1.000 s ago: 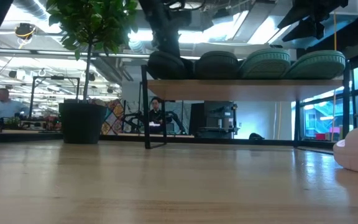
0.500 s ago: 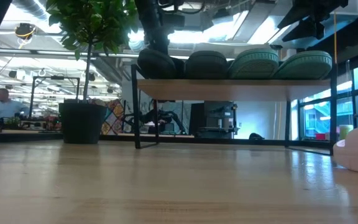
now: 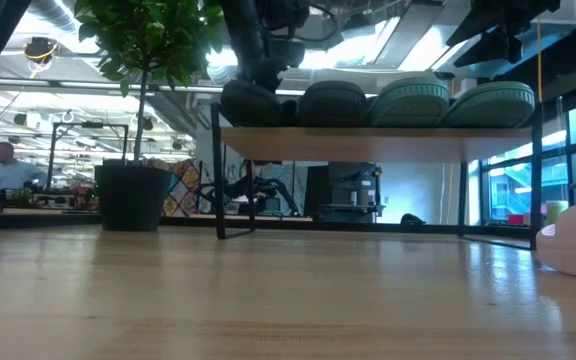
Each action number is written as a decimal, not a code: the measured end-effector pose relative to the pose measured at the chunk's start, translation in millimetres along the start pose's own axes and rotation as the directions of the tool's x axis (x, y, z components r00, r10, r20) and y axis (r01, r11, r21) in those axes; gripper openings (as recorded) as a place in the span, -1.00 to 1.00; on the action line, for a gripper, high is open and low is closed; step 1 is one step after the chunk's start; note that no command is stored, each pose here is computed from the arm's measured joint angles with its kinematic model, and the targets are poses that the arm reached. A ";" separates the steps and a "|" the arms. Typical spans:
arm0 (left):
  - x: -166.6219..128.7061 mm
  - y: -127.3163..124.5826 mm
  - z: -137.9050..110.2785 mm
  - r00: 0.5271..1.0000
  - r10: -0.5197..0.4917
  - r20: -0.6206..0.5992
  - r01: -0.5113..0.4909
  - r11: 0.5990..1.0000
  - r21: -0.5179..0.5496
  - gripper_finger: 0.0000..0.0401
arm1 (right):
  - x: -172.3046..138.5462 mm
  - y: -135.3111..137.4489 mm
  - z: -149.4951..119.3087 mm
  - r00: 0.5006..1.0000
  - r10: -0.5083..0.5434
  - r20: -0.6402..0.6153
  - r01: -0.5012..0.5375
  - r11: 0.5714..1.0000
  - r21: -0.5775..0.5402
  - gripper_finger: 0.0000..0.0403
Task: Pick and place slides into the shelf
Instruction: Put the black slides on the shelf, then put the left pink slides under the shelf
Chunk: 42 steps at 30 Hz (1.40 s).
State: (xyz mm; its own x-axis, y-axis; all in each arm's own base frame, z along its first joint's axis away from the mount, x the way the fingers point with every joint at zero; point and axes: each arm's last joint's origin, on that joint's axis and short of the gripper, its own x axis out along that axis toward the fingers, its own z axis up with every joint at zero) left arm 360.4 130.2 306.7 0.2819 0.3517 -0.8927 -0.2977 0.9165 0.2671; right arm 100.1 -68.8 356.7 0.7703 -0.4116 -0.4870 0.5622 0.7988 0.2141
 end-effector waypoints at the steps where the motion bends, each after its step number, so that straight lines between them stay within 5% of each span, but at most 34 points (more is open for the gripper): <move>1: 1.1 -0.7 0.3 1.000 -0.007 0.003 0.007 1.000 -0.001 -0.62 | 0.1 -0.1 -0.1 1.000 0.000 0.000 0.000 1.000 0.000 0.34; 12: 0.1 -1.7 3.3 0.997 -0.014 0.073 0.015 1.000 -0.019 -0.62 | 0.1 -0.1 -0.1 1.000 -0.001 -0.001 0.001 1.000 0.003 0.34; 28: -82.7 8.6 -11.7 0.962 0.040 0.271 -0.022 0.997 -0.068 -0.62 | -0.1 0.0 -0.1 1.000 0.000 0.001 0.000 1.000 0.002 0.34; 35: -148.8 -2.7 -32.8 0.879 -0.077 0.471 0.112 0.993 -0.045 -0.62 | -0.1 1.3 1.1 1.000 0.014 0.014 -0.013 0.999 -0.046 0.34; 42: -196.8 -28.4 -61.9 0.744 -0.149 0.651 0.192 0.981 0.004 -0.62 | -20.1 23.9 20.8 0.983 0.162 0.087 -0.139 0.966 -0.219 0.34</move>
State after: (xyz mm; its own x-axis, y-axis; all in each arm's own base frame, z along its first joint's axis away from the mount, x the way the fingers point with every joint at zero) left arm 256.9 23.1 452.3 0.8480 0.2495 -0.4675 -0.2340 0.9679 0.0921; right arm 104.3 -50.6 389.2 0.8742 -0.3137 -0.3705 0.3696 0.9249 0.0890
